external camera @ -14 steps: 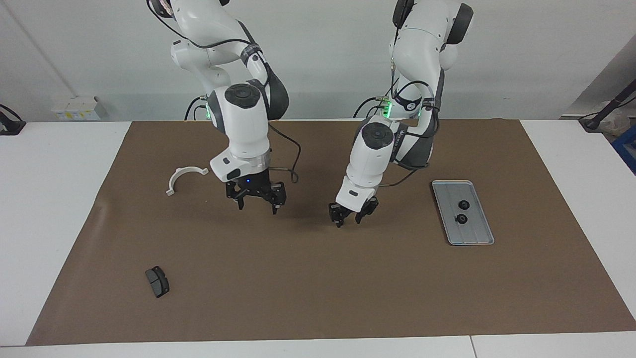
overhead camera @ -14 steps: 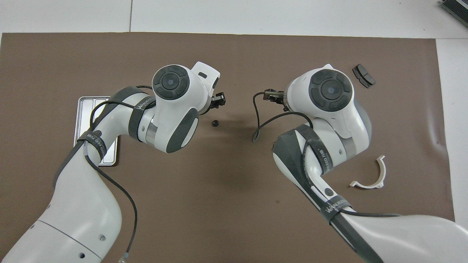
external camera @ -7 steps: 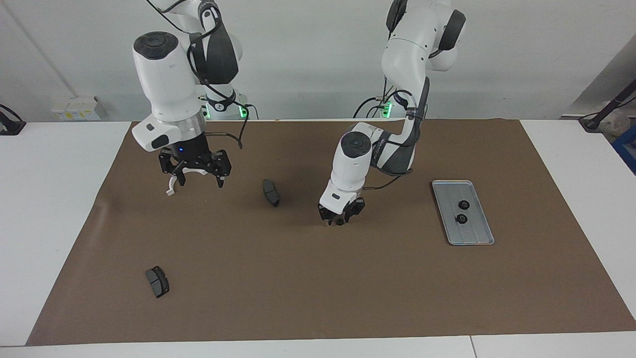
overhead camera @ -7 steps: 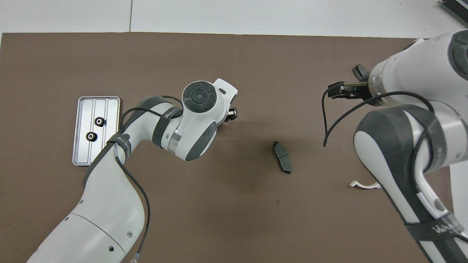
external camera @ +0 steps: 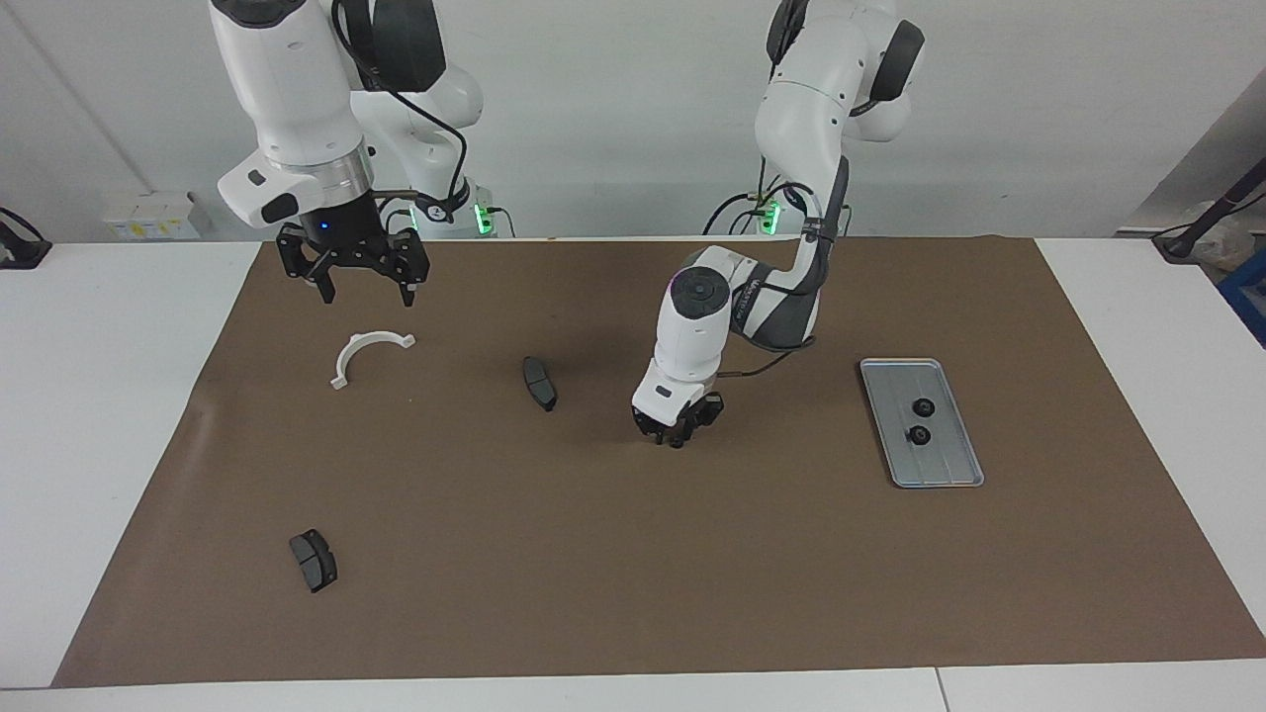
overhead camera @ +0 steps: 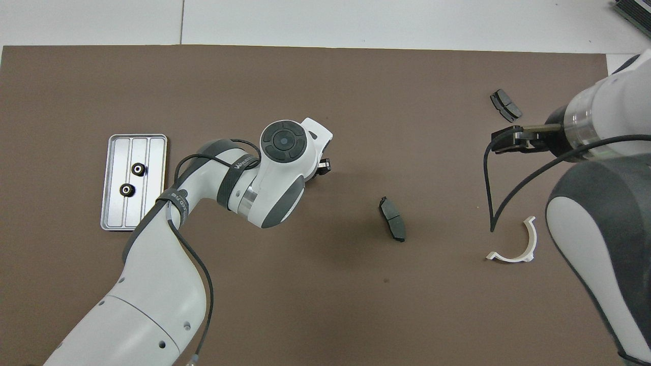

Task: Pick bearing gear from pile to tray

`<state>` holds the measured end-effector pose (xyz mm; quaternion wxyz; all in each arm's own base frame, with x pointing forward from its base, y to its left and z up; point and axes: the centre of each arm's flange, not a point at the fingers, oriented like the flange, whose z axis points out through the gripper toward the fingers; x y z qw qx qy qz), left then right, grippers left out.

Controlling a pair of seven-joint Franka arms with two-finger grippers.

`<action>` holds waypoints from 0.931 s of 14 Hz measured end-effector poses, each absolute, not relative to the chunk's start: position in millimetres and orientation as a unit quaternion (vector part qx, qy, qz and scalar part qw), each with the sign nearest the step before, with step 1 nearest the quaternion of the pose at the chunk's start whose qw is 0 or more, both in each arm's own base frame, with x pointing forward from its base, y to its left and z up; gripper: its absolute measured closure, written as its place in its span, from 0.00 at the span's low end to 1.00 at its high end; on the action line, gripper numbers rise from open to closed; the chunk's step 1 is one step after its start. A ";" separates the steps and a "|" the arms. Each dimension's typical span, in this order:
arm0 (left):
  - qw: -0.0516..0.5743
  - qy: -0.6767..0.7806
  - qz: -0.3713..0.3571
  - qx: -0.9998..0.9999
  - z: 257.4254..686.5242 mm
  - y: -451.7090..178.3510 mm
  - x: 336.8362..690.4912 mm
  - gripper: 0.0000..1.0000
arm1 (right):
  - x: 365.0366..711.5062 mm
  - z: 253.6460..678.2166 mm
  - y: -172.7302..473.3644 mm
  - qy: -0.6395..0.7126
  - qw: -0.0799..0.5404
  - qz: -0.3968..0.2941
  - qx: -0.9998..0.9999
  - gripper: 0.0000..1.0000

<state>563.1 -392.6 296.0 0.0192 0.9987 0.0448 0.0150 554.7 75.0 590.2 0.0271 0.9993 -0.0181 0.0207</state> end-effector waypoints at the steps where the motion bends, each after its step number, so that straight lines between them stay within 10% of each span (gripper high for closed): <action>1: 0.019 0.045 0.015 0.999 296.0 -392.7 563.1 0.57 | 551.5 584.7 73.4 -0.020 0.025 0.014 0.999 0.00; 13: 0.013 0.043 0.014 0.999 297.5 -390.6 562.7 0.78 | 546.6 576.3 69.6 -0.027 0.014 0.003 1.000 0.00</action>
